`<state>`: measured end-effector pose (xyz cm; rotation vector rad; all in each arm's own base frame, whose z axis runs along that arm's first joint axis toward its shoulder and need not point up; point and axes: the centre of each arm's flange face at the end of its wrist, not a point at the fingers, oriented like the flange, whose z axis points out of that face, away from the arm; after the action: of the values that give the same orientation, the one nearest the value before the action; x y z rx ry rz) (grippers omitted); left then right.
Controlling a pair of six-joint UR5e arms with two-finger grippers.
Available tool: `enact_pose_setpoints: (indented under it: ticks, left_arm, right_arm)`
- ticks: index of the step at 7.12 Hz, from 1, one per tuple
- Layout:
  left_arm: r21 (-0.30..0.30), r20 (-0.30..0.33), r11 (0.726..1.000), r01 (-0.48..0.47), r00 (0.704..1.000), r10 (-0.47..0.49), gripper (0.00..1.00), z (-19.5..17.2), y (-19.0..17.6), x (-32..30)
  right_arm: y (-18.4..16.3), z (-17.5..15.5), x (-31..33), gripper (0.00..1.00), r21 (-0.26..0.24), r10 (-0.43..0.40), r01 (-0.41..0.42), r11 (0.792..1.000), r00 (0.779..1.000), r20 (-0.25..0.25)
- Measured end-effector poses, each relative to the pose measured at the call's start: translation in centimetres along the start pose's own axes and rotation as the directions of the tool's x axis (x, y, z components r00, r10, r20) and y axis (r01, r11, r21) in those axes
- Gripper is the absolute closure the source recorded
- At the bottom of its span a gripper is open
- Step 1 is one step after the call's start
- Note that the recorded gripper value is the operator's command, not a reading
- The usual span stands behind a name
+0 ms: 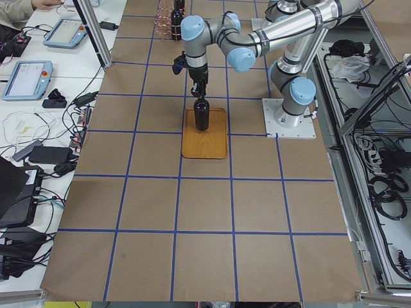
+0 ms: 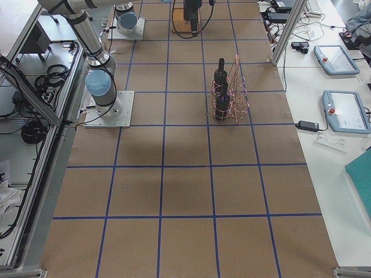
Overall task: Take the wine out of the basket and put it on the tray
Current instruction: 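Lift the bottle with the left gripper and move it over the tray, then tip the bottle down onto its side on the tray and release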
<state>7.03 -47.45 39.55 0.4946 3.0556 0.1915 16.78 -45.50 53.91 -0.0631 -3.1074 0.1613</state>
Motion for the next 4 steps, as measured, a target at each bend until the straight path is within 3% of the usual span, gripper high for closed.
enact_pose_setpoints:
  ticks: [4]
  left_arm:
    - [-0.010, -0.030, 0.999, 0.037, 0.999, -0.037, 1.00, 1.1, 0.6, -2.1]
  right_arm:
    - [0.0, 0.0, 0.0, 0.00, 0.000, 0.000, 0.000, 1.000, 1.000, -0.002]
